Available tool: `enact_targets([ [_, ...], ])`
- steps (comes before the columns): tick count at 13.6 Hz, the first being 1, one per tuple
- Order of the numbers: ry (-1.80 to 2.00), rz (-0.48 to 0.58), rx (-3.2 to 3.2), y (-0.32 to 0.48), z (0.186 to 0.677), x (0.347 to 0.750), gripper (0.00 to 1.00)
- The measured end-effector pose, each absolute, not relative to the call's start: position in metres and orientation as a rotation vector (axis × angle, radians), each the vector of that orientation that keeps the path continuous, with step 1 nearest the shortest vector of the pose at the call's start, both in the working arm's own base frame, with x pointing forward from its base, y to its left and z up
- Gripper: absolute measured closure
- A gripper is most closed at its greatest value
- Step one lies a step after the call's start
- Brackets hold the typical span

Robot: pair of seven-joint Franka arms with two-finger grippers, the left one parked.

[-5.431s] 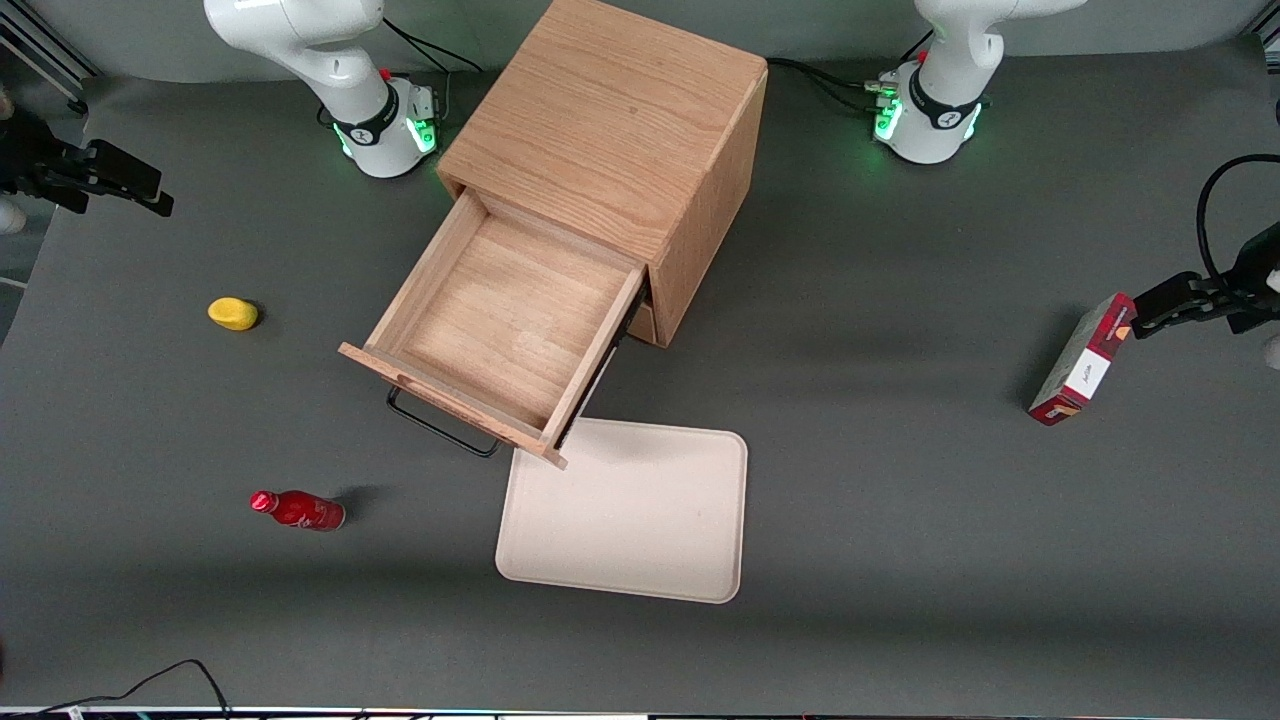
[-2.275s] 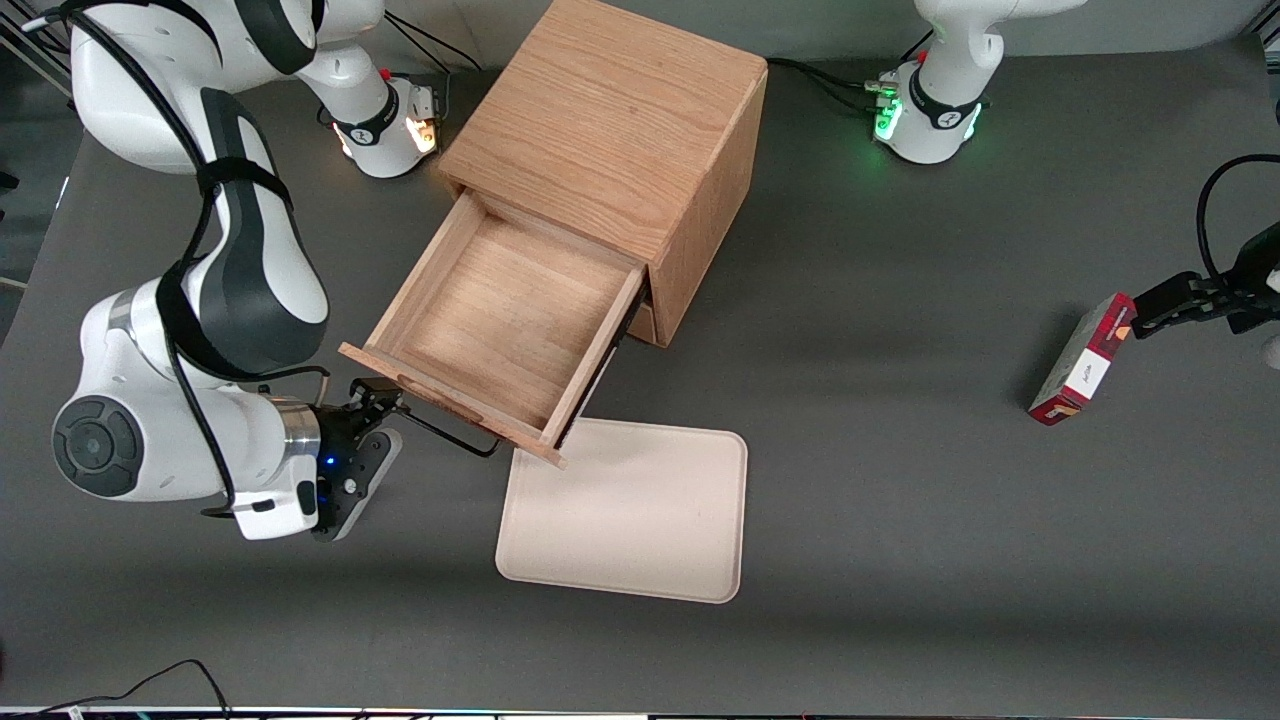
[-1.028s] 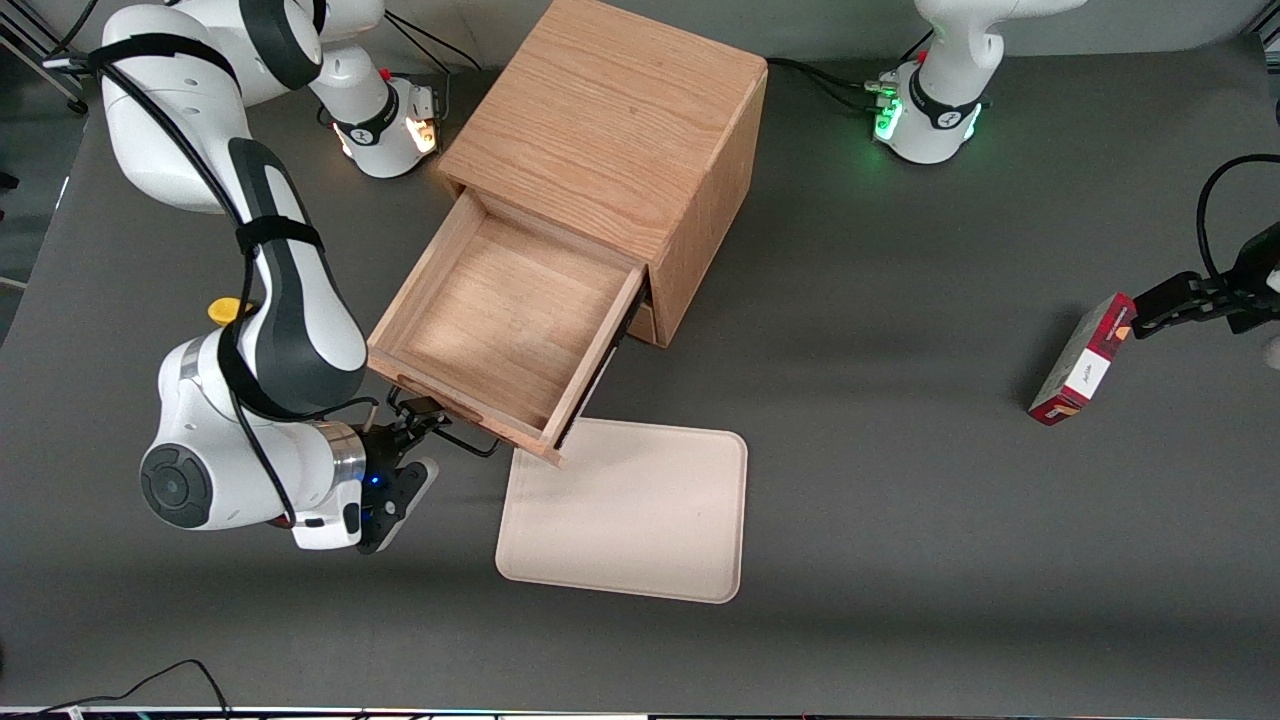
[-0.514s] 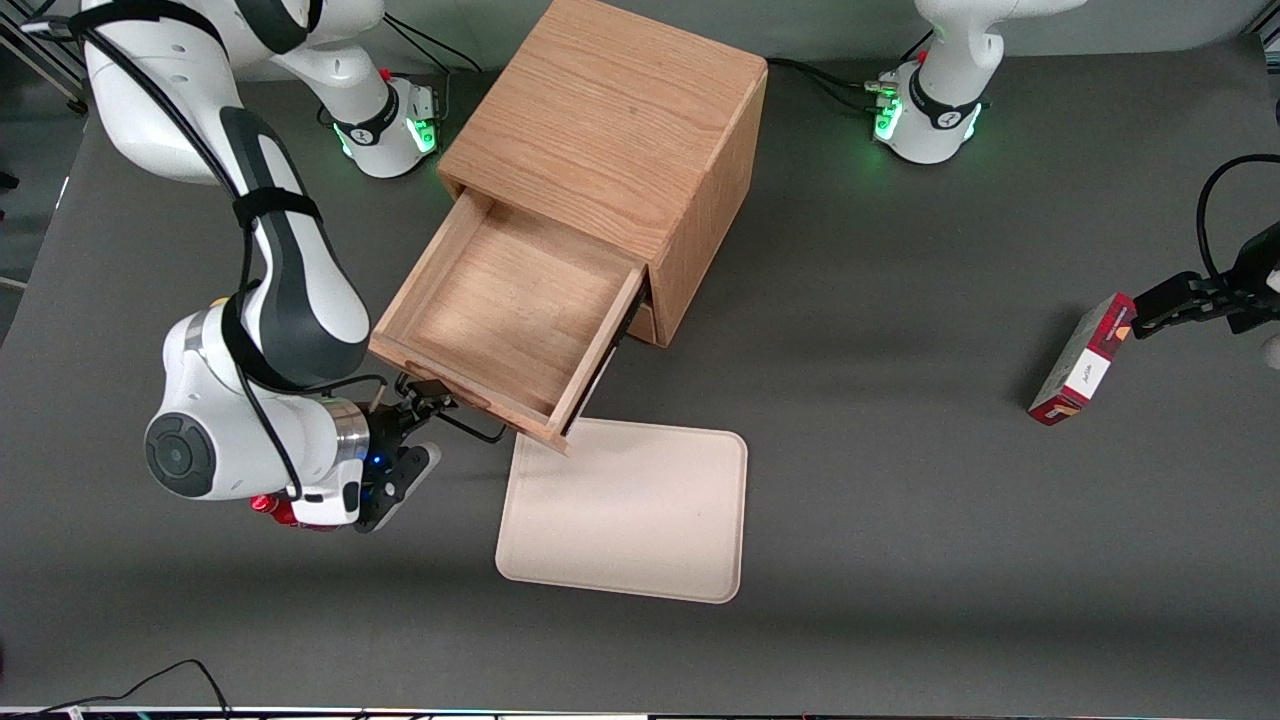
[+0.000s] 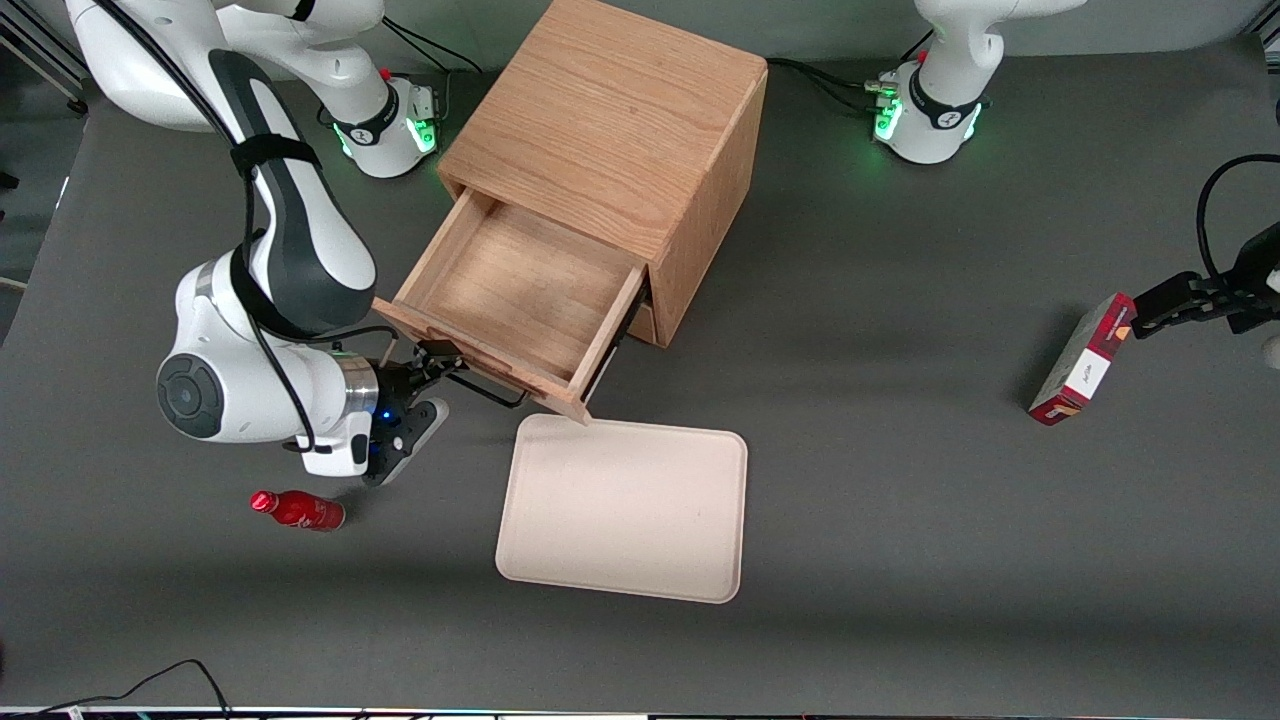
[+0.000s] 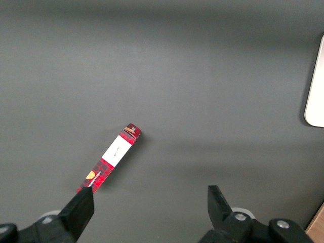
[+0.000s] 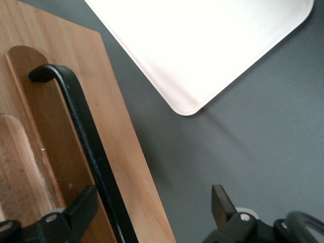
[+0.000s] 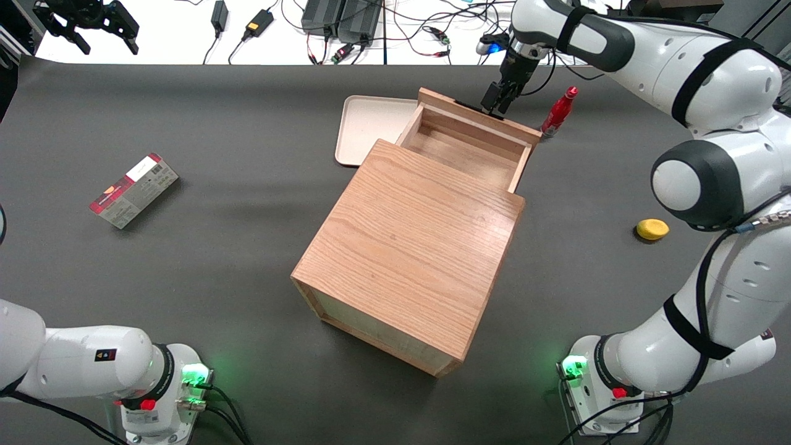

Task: Close top drawer
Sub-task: 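Push the drawer front with the right gripper into the cabinet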

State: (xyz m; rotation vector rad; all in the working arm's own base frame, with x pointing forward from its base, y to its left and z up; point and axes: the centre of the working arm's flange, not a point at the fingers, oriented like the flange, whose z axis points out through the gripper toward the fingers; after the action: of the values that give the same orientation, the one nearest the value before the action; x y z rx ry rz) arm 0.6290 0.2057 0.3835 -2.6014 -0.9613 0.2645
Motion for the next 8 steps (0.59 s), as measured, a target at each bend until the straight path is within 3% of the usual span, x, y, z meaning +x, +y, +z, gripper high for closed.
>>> enact_targets([
  [8, -0.909, 0.276, -2.623, 0.239, 0.381, 0.581, 0.0],
])
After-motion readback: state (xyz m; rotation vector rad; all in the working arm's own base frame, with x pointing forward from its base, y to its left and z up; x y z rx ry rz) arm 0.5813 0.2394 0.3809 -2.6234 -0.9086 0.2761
